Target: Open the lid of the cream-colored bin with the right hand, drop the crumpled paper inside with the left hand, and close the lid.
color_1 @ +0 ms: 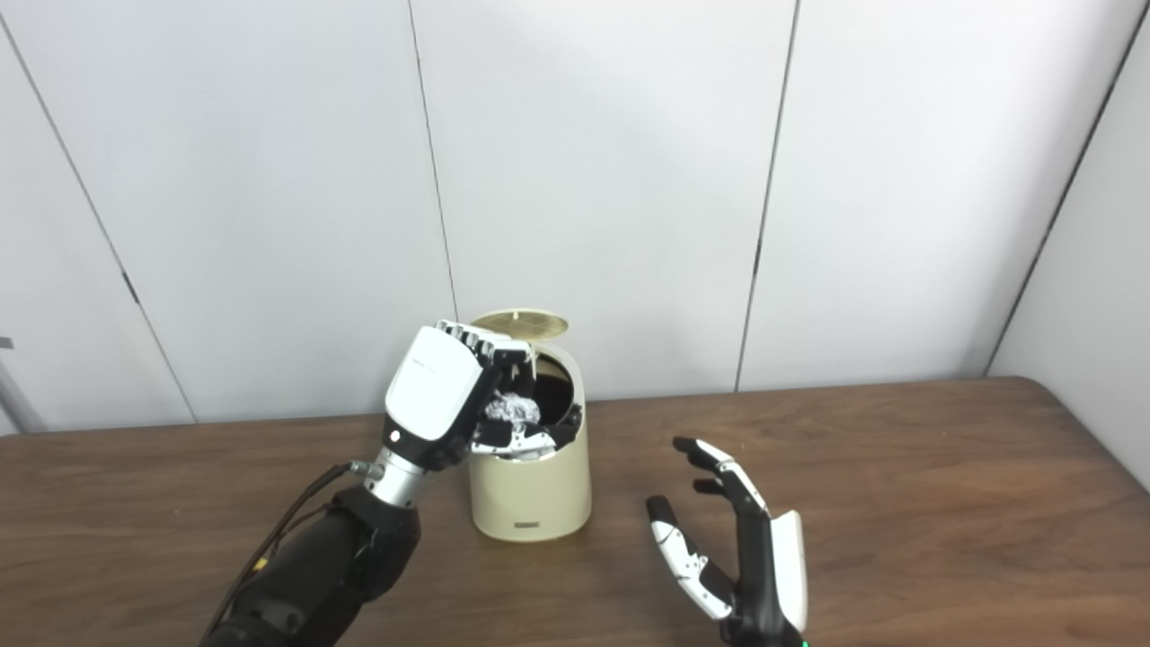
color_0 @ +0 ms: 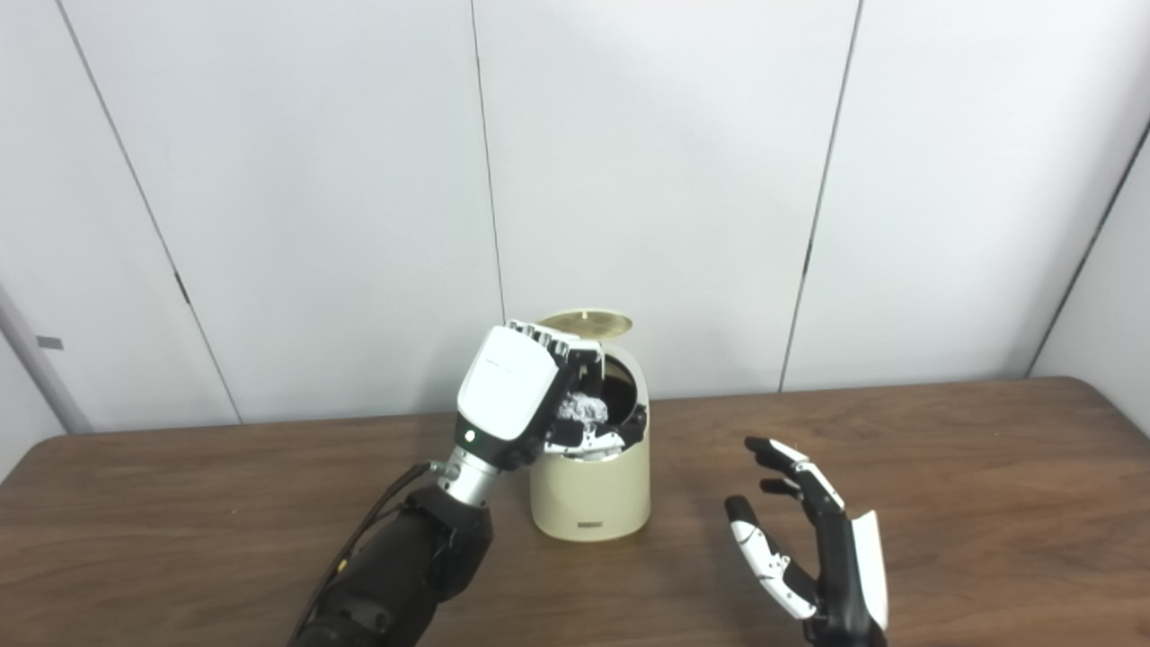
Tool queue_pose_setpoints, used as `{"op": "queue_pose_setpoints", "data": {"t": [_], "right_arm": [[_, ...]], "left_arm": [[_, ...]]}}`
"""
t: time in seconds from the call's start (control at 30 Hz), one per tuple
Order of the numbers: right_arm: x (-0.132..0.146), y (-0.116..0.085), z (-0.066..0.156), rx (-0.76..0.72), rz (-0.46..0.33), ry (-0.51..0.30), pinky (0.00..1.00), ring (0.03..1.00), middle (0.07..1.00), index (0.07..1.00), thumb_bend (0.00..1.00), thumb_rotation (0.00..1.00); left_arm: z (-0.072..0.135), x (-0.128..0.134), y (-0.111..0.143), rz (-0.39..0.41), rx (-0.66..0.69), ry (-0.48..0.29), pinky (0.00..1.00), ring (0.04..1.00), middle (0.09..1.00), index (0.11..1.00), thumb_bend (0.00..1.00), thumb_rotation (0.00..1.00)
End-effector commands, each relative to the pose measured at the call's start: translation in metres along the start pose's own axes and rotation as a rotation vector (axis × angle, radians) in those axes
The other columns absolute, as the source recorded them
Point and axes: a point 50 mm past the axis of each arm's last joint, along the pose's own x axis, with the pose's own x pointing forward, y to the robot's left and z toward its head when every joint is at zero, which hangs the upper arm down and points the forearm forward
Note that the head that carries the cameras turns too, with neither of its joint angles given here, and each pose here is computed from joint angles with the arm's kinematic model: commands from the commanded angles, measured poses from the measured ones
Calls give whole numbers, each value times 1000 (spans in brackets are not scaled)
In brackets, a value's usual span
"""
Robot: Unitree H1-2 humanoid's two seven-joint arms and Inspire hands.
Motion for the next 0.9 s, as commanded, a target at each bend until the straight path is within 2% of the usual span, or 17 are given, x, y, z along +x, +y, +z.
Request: {"op": "queue_pose_setpoints", "data": {"t": [0.0, 0.17, 0.4, 0.47, 0.53, 0.67, 0.87], "right_arm": [[-45, 12, -17, -7, 55, 124, 653, 760, 773, 738, 227, 575], [-45, 13, -16, -12, 58, 124, 652, 760, 773, 740, 220, 590], [-46, 12, -15, -20, 63, 120, 644, 757, 771, 737, 208, 539], [-46, 11, -15, -19, 63, 122, 642, 756, 771, 736, 205, 530], [-46, 11, -15, -18, 63, 126, 635, 754, 772, 737, 206, 533], [-46, 12, -14, -22, 64, 128, 641, 755, 771, 737, 207, 543], [-46, 13, -14, -25, 69, 131, 644, 759, 773, 739, 199, 554]], "left_arm": [[-3, 31, 14, 85, 12, -43, 51, 86, 143, 200, 634, 115], [-8, 31, 11, 75, 15, -33, 50, 84, 139, 198, 631, 96], [-13, 28, 5, 73, 27, -14, 58, 93, 148, 202, 627, 105], [-14, 29, 5, 73, 25, -7, 60, 94, 147, 198, 639, 109], [-14, 29, 5, 71, 16, -2, 64, 98, 151, 193, 693, 127], [-15, 29, 5, 64, -7, 14, 95, 134, 198, 235, 765, 263], [-15, 28, 7, 50, -38, 26, 174, 226, 298, 331, 864, 355]]}}
